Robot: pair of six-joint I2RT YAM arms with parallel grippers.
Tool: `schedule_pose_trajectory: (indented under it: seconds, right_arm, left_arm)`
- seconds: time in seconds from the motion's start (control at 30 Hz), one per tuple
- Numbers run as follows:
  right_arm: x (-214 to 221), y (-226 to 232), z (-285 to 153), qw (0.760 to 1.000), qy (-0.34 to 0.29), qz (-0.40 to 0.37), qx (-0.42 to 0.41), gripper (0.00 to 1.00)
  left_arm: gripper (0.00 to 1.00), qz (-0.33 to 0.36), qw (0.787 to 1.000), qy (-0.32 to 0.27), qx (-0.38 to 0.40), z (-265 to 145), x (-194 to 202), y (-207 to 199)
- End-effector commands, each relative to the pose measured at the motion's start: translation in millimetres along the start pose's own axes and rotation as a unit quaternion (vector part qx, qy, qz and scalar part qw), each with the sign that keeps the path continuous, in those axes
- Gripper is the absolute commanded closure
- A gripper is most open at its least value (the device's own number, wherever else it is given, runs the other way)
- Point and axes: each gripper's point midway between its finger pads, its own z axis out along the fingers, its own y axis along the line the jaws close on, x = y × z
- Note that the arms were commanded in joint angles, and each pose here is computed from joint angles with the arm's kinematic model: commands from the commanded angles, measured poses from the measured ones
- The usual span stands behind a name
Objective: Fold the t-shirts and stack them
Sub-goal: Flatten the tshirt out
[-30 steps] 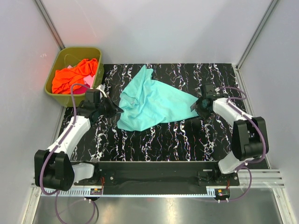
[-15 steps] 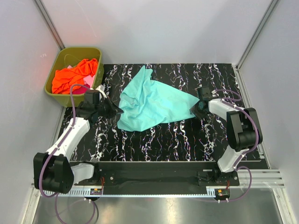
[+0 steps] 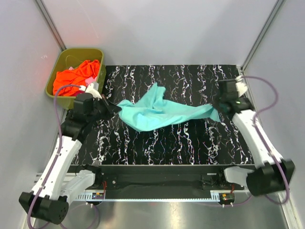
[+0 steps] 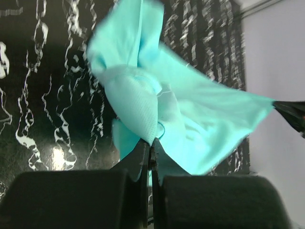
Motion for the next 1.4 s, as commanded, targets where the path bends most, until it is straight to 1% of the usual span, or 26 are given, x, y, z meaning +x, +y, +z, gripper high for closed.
schedule_pose_trajectory:
  seconds: [0.0, 0.03, 0.13, 0.27, 0.3, 0.37, 0.4, 0.47, 0.5, 0.57, 0.6, 0.63, 0.67, 0.7, 0.73, 0.8, 0.83, 0.87, 0.9, 0.97, 1.0, 1.07, 1.1, 1.2, 1.27, 1.37]
  right_arm:
    - [-41.8, -17.5, -76.2, 0.997, -0.075, -0.016, -0.013, 1.0]
    - [-52.7, -14.4, -95.0, 0.996, -0.089, -0.013, -0.027, 1.0]
    - [-77.5, -4.4, -129.3, 0.99, -0.128, -0.017, -0.065, 1.0]
    - [-93.5, 19.9, -122.6, 0.981, -0.153, -0.069, -0.099, 0.99]
    - [-92.7, 24.8, -106.4, 0.981, -0.144, -0.095, -0.087, 0.99]
    - [-96.2, 36.2, -87.1, 0.98, -0.145, -0.111, -0.085, 0.96]
    - [-89.1, 41.5, -62.6, 0.981, -0.123, -0.133, -0.073, 0.95]
    - [-84.9, 52.5, -36.5, 0.98, -0.108, -0.149, -0.07, 0.92]
    - [-71.9, 54.7, -6.7, 0.982, -0.078, -0.162, -0.054, 0.91]
    - [-63.5, 61.4, 23.9, 0.983, -0.057, -0.169, -0.047, 0.89]
    - [-46.5, 59.5, 57.2, 0.983, -0.021, -0.181, -0.03, 0.87]
    - [-50.8, 64.0, 70.5, 0.984, -0.016, -0.176, -0.027, 0.86]
    - [-47.9, 65.6, 85.9, 0.984, -0.002, -0.176, -0.022, 0.85]
    - [-33.0, 62.6, 114.8, 0.983, 0.035, -0.181, -0.01, 0.8]
    - [-45.1, 69.8, 116.5, 0.984, 0.036, -0.176, -0.006, 0.75]
    - [-41.5, 69.6, 129.9, 0.982, 0.058, -0.181, 0.012, 0.69]
    - [-47.7, 74.8, 123.4, 0.982, 0.055, -0.18, 0.009, 0.63]
    - [-48.1, 74.8, 121.5, 0.983, 0.055, -0.177, 0.008, 0.61]
    - [-55.2, 75.6, 111.6, 0.985, 0.043, -0.17, 0.006, 0.58]
    - [-49.8, 67.4, 106.2, 0.988, 0.046, -0.147, 0.017, 0.55]
    - [-51.8, 66.8, 96.4, 0.99, 0.042, -0.137, 0.013, 0.54]
    - [-35.3, 56.7, 94.9, 0.991, 0.061, -0.116, 0.02, 0.53]
    - [-24.5, 51.9, 92.2, 0.991, 0.076, -0.108, 0.017, 0.53]
    - [-9.1, 46.2, 86.4, 0.992, 0.097, -0.08, 0.011, 0.54]
    - [4.7, 38.0, 90.9, 0.992, 0.108, -0.069, 0.013, 0.54]
    - [14.3, 28.1, 91.4, 0.992, 0.113, -0.061, 0.016, 0.55]
  left_arm:
    - [1.0, 0.013, 0.998, -0.054, 0.015, -37.3, -22.6, -24.9]
    - [1.0, 0.013, 0.998, -0.053, 0.021, -41.5, -21.1, -29.1]
    - [1.0, 0.014, 0.998, -0.056, 0.033, -50.9, -22.8, -38.1]
    - [1.0, 0.015, 0.999, -0.047, -0.002, -32.0, -24.0, -24.2]
    - [1.0, 0.012, 0.999, -0.031, -0.019, -17.8, -20.7, -16.2]
    - [1.0, 0.014, 0.999, -0.019, -0.036, 1.2, -19.9, -6.9]
    - [1.0, 0.013, 0.999, -0.003, -0.051, 20.6, -17.3, 1.1]
    - [1.0, 0.011, 0.998, 0.011, -0.066, 41.6, -18.3, 8.2]
    - [1.0, 0.008, 0.996, 0.03, -0.08, 64.1, -14.4, 17.0]
    - [0.99, -0.003, 0.996, 0.038, -0.084, 86.2, -22.2, 19.1]
    - [0.97, -0.014, 0.992, 0.065, -0.104, 111.0, -14.6, 34.7]
    - [0.86, -0.027, 0.994, 0.055, -0.087, 122.8, -33.8, 27.8]
    - [0.79, -0.034, 0.994, 0.06, -0.084, 134.2, -40.5, 29.0]
    - [0.74, -0.041, 0.992, 0.078, -0.096, 155.8, -38.3, 40.6]
    - [0.62, -0.026, 0.994, 0.06, -0.082, 161.5, -62.3, 29.1]
    - [0.55, -0.012, 0.995, 0.057, -0.084, 166.2, -77.4, 22.2]
    - [0.53, 0.006, 0.994, 0.054, -0.091, 165.0, -78.6, 22.8]
    - [0.49, 0.019, 0.995, 0.04, -0.089, 154.8, -83.4, 16.7]
    - [0.47, 0.033, 0.993, 0.045, -0.1, 151.0, -72.5, 23.6]
    - [0.46, 0.051, 0.992, 0.042, -0.108, 139.0, -59.6, 21.5]
    - [0.46, 0.043, 0.991, 0.062, -0.114, 140.2, -38.0, 33.6]
    - [0.49, 0.026, 0.992, 0.087, -0.084, 137.9, -15.4, 32.3]
    - [0.5, 0.012, 0.992, 0.107, -0.071, 140.8, 5.8, 38.3]
    - [0.52, -0.004, 0.989, 0.132, -0.064, 142.7, 36.3, 50.1]
    - [0.52, -0.007, 0.987, 0.145, -0.068, 144.4, 50.6, 54.6]
    - [0.48, -0.018, 0.985, 0.156, -0.066, 151.4, 67.9, 59.5]
